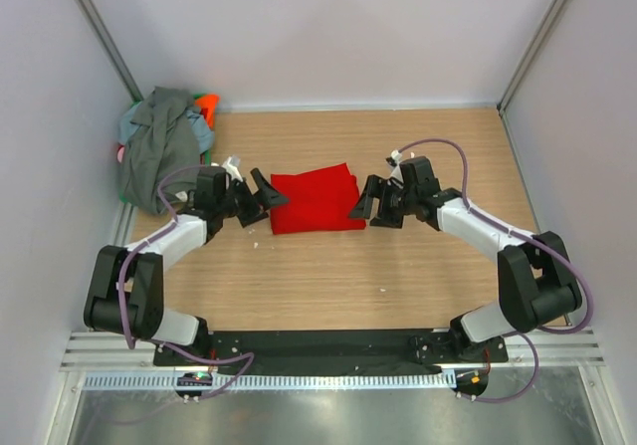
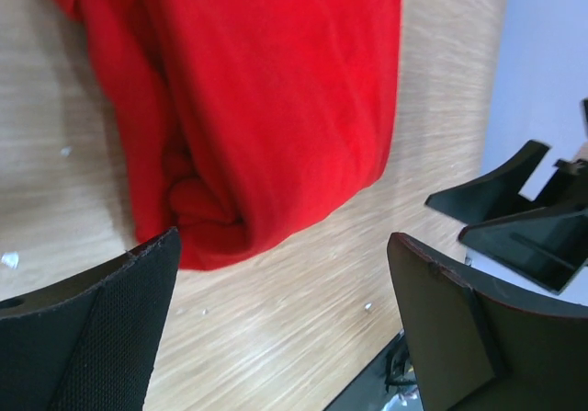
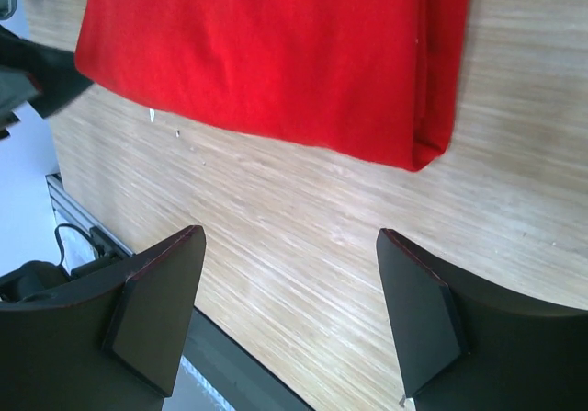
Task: Fold and stack the t-shirts
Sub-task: Fold the tshirt
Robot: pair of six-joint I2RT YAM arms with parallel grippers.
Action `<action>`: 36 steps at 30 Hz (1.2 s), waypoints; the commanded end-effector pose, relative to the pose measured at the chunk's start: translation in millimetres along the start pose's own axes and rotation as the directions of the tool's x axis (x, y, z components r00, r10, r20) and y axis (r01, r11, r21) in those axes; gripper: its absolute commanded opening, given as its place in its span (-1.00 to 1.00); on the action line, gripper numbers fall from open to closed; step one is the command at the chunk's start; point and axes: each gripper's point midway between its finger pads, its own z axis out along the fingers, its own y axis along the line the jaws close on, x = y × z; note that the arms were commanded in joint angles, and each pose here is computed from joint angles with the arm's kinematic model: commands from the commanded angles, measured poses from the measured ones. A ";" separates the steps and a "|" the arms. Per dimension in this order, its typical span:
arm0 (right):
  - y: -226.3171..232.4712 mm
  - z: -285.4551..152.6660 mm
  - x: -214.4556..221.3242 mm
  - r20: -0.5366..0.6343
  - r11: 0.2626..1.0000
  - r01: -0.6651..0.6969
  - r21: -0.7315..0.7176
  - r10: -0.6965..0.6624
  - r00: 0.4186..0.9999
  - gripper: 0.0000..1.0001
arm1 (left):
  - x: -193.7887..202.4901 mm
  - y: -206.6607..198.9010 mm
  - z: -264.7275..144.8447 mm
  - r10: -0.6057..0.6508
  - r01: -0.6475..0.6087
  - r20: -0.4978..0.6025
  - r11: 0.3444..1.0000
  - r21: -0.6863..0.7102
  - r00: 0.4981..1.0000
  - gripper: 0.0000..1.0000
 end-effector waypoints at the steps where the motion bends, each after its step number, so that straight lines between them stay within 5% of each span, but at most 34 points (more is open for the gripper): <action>1: 9.2 -6.2 3.0 0.025 0.999 0.013 -0.047 -0.012 1.000 0.62 | -20.8 -28.8 -3.2 0.073 -0.084 0.095 0.989 0.119 0.993 0.88; 21: -10.3 0.5 38.2 -0.032 0.998 -0.026 -0.058 0.024 0.999 0.62 | 39.3 -12.0 25.5 0.109 -0.117 0.097 0.990 0.076 0.989 0.68; 36: -23.5 2.2 55.3 -0.058 0.999 -0.032 -0.039 0.030 0.998 0.61 | 70.4 54.1 38.9 -0.144 0.151 0.067 0.980 -0.126 0.987 0.28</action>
